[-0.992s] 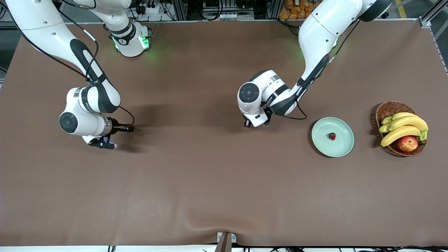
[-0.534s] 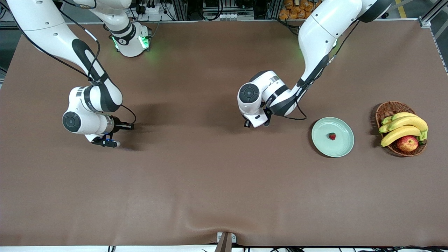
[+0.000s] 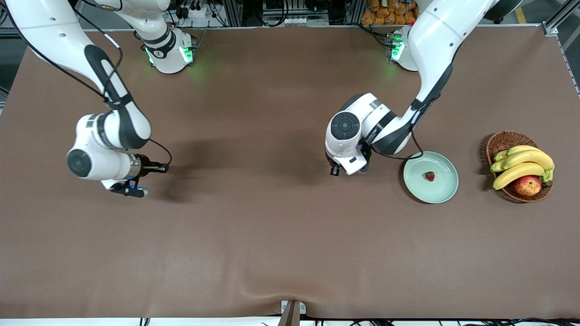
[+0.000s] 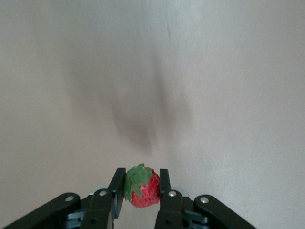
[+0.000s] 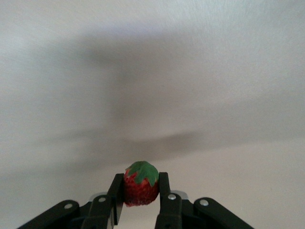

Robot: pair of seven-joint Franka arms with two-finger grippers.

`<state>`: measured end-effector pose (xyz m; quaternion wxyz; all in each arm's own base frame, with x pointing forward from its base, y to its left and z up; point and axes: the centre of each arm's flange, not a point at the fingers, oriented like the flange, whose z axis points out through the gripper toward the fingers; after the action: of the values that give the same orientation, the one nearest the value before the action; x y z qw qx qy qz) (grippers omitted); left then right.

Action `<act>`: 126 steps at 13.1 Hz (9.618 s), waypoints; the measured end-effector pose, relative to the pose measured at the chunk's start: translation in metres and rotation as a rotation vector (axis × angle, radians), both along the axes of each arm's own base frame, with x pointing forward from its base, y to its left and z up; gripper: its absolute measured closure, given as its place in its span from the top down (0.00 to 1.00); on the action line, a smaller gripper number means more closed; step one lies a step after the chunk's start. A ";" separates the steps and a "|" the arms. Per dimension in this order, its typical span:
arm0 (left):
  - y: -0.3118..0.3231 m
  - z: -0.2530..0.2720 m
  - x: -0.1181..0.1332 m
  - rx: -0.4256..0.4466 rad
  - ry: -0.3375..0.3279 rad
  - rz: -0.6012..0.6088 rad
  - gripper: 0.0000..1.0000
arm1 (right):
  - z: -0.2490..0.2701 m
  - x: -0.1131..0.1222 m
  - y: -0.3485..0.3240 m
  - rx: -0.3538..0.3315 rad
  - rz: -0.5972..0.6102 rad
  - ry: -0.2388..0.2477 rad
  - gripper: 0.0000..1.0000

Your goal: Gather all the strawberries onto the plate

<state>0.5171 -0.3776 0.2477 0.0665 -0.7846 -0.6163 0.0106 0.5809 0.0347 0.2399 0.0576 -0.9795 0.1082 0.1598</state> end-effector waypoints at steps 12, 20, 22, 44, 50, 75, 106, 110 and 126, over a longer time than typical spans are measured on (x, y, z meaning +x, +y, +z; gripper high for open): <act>0.244 0.020 0.065 -0.050 0.375 -0.716 0.33 | 0.049 0.035 0.247 0.255 -0.504 0.054 0.33; 0.263 -0.017 0.070 0.000 0.399 -0.876 0.33 | 0.021 -0.045 0.469 0.321 -0.789 -0.033 0.33; 0.263 -0.021 0.071 0.002 0.393 -0.884 0.39 | -0.010 -0.067 0.511 0.346 -0.836 -0.047 0.33; 0.106 0.022 0.061 -0.128 0.174 -0.619 1.00 | 0.072 0.059 0.363 0.153 -0.677 0.074 1.00; 0.053 -0.011 0.053 -0.165 0.071 -0.420 1.00 | 0.121 0.093 0.223 0.168 -0.523 0.160 1.00; 0.022 -0.068 0.020 -0.054 0.052 -0.274 0.44 | 0.402 -0.036 -0.022 -0.039 0.100 -0.217 1.00; 0.274 -0.001 0.096 -0.018 0.227 -0.719 0.32 | 0.428 -0.030 -0.042 -0.123 0.080 -0.326 1.00; 0.295 0.009 0.105 -0.025 0.225 -0.744 0.70 | 0.428 -0.030 -0.042 -0.123 0.080 -0.326 1.00; 0.251 0.287 0.103 -0.109 0.097 -1.030 1.00 | 0.428 -0.030 -0.038 -0.122 0.087 -0.326 1.00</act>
<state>0.6201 -0.1265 0.5344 0.0507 -0.9871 -0.1449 0.0451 0.5512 -0.0031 0.6682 0.0077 -0.9979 0.0647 -0.0055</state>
